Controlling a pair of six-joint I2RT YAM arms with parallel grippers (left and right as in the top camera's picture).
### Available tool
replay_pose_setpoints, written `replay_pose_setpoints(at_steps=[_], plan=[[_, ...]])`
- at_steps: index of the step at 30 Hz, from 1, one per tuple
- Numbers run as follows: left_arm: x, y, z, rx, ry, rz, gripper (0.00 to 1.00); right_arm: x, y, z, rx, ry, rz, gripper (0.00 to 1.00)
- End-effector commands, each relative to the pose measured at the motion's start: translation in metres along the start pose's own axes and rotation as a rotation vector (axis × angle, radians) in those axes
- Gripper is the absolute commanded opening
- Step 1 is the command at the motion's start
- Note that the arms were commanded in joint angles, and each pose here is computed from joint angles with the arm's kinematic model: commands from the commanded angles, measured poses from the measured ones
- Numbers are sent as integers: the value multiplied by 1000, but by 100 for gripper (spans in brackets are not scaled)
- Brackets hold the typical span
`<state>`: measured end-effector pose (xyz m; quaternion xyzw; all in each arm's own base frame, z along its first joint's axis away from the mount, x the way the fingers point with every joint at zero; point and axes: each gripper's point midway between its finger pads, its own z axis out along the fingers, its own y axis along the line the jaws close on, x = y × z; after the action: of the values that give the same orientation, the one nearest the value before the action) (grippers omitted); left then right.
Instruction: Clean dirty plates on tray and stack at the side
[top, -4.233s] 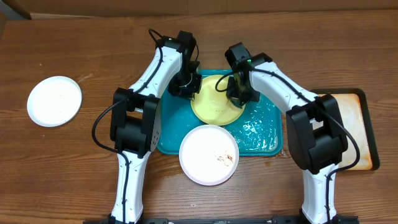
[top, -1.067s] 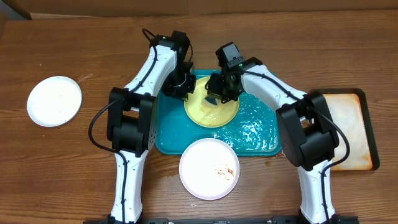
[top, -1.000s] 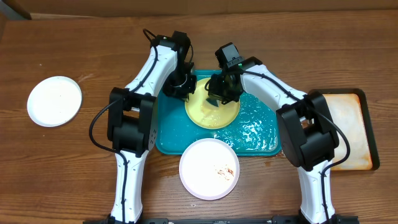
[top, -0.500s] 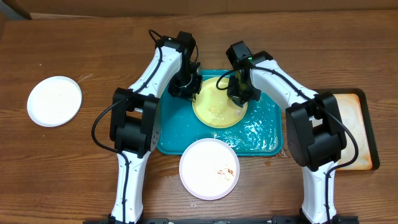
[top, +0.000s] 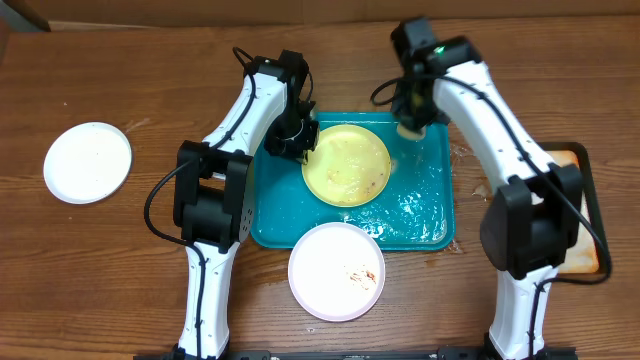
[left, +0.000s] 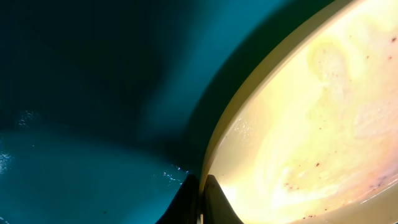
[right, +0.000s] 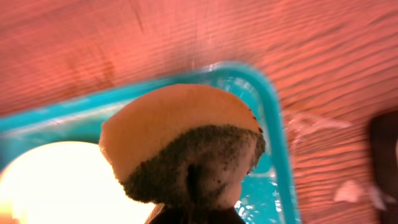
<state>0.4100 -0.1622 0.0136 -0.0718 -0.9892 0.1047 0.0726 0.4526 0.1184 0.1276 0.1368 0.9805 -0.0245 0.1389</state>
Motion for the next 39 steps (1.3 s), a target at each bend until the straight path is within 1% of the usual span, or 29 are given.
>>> replay_pose_setpoints(at_steps=[1,6,8,11,15,17,19,25,29,35,39], plan=[[-3,4,6,-5,3,-5,4,-17,1,-39,-30,-86,6,4],[-13,-16,5,114,-29,-15,4,-19,-5,-47,-32,-90,14,4],[-18,-12,5,92,-50,-46,4,-19,-10,-48,-26,-86,20,4],[-23,8,-1,-33,-89,-106,4,-19,-25,-49,-7,-69,40,4],[-30,15,-25,-99,-141,-108,4,-23,-44,-46,16,-50,73,4],[-34,20,-48,-154,-191,-111,4,-27,-55,-45,25,-49,97,4],[-38,24,-83,-224,-258,-112,4,-32,-68,-43,33,-48,126,4],[-26,27,-147,-369,-339,-106,5,-41,-90,-41,49,-50,178,4],[-10,30,-179,-534,-379,-106,4,-45,-103,-39,58,-50,203,4],[11,9,-202,-749,-412,-52,4,-46,-122,-38,78,-33,238,4],[15,-19,-209,-861,-481,15,4,-42,-140,-36,101,-3,269,4]])
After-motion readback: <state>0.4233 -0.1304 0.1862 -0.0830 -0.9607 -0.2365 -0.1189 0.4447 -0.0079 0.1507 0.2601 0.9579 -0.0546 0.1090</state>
